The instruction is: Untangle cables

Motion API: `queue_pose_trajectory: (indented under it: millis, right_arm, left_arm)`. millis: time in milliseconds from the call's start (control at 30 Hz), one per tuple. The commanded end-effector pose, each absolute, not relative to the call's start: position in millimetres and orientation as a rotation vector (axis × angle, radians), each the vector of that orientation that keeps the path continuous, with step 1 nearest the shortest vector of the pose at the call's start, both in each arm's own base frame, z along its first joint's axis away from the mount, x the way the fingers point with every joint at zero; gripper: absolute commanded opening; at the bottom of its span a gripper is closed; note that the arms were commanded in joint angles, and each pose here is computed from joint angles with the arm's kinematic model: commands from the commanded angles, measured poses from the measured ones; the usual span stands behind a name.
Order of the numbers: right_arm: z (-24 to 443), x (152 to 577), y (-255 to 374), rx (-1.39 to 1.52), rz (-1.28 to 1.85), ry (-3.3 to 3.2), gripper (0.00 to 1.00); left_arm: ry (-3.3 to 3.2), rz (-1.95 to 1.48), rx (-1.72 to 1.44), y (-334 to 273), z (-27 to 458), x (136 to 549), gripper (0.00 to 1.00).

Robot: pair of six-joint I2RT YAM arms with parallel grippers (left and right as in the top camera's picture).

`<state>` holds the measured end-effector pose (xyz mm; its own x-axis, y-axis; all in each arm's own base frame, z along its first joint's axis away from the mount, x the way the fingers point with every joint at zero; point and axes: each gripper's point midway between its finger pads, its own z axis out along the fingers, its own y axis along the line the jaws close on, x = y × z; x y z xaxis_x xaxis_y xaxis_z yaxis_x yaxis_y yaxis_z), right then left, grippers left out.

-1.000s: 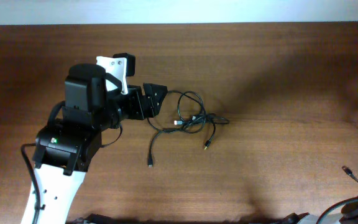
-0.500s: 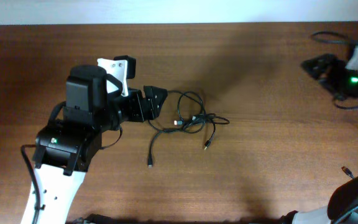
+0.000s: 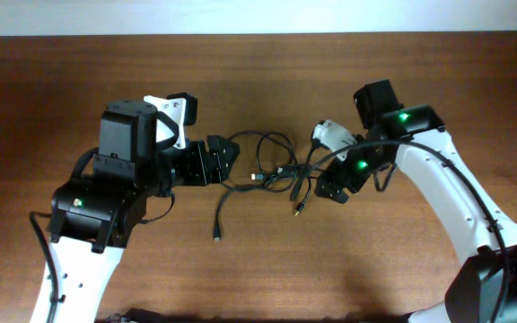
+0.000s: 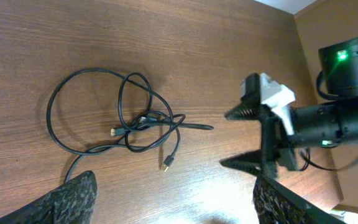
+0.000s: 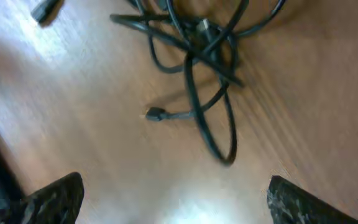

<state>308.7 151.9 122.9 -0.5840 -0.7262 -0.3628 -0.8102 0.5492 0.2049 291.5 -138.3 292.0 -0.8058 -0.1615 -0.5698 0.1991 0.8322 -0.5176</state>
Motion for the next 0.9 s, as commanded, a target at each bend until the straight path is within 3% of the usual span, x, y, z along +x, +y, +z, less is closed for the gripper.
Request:
queue_pose_trajectory:
  millis: [0, 100, 133, 233, 300, 400, 500, 600, 700, 867]
  right_arm:
    - [95, 315, 155, -1.367, 0.484, 2.478, 0.91]
    - [81, 333, 160, -1.345, 0.442, 2.378, 0.72]
    - [84, 336, 167, -1.341, 0.476, 2.343, 0.44]
    - [90, 335, 176, -1.338, 0.547, 2.300, 0.04]
    - [91, 333, 179, -1.334, 0.576, 2.293, 0.04]
    - [125, 321, 214, -1.317, 0.901, 2.111, 0.04]
    - [217, 310, 251, -1.295, 1.304, 1.715, 0.04]
    - [259, 314, 257, -1.166, 1.460, 1.752, 0.04]
    - [290, 317, 258, -1.091, 1.501, 1.792, 0.04]
    - [397, 304, 257, -1.071, 1.529, 1.667, 0.04]
  left_arm:
    - [2.373, -0.767, 0.061, -141, 297, 292, 0.81]
    - [2.373, -0.767, 0.062, -141, 297, 292, 0.82]
    - [2.373, -0.761, 0.059, -140, 297, 292, 0.82]
    - [2.373, -0.757, 0.057, -140, 297, 292, 0.82]
    - [2.373, -0.757, 0.058, -140, 297, 292, 0.86]
    - [2.375, -0.757, 0.057, -139, 296, 292, 0.87]
    - [2.375, -0.718, 0.149, -139, 294, 289, 0.92]
    - [2.393, -0.692, 0.207, -138, 288, 284, 0.91]
    - [2.394, -0.693, 0.207, -138, 288, 284, 0.92]
    - [2.408, -0.673, 0.255, -137, 282, 281, 0.93]
